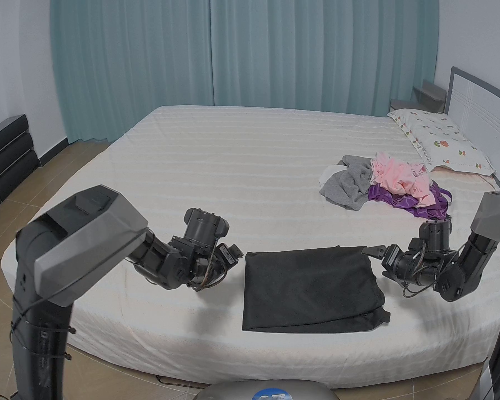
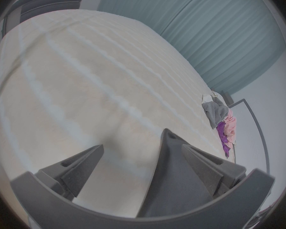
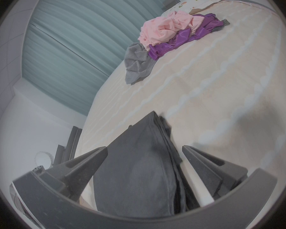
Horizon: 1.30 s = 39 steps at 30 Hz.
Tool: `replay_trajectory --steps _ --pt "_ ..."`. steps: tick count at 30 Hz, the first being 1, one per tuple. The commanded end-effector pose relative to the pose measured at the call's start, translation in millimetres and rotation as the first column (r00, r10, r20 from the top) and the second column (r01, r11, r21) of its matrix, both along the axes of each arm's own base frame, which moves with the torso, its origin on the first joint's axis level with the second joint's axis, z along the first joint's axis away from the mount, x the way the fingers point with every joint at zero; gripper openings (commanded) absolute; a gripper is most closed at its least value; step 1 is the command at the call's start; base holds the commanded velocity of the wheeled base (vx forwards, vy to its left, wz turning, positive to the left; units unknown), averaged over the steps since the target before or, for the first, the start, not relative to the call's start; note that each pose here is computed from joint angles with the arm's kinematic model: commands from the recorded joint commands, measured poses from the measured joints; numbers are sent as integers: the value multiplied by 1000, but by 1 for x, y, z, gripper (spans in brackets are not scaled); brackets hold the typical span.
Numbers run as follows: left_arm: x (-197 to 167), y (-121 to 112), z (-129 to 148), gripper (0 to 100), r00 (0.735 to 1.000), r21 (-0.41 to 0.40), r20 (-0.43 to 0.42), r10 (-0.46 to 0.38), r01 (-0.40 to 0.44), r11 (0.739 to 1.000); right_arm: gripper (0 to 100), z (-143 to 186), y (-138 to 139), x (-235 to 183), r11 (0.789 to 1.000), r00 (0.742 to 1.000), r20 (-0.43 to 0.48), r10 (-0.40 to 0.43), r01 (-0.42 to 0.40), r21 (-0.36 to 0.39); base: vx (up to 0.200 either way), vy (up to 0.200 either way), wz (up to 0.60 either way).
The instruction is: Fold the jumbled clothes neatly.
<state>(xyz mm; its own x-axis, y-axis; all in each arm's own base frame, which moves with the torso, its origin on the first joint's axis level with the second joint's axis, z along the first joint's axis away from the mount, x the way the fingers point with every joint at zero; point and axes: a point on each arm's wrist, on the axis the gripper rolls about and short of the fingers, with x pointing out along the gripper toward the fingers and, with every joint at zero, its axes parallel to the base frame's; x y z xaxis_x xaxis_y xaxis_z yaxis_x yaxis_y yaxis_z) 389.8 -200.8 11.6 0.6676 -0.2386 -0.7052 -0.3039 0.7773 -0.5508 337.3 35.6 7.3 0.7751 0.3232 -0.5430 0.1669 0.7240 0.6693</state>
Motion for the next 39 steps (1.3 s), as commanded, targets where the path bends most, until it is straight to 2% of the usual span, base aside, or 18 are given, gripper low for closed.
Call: replay_trajectory --steps 1,7,21,33,34,39 --pt "-38 34 55 100 999 -178 11 45 -43 983 100 4 0 -37 998 999 11 51 -52 24 0 0 0" --pt "-49 54 43 100 998 -194 -13 65 -66 979 100 2 4 -46 997 997 3 71 -71 24 0 0 0" --pt "-52 61 37 100 996 -191 -30 82 -87 978 100 -3 7 -46 997 997 -15 81 -81 20 0 0 0" --pt "-51 62 36 100 996 -188 -31 88 -92 978 100 -19 8 -55 987 988 -48 144 -147 -68 0 0 0" --pt "-51 62 35 100 996 -187 -32 88 -92 978 0 -18 8 -58 985 988 -43 151 -154 -79 0 0 0" --pt "-50 62 34 100 995 -181 -34 92 -96 979 0 -16 3 -66 982 989 -40 144 -148 -116 0 0 0"
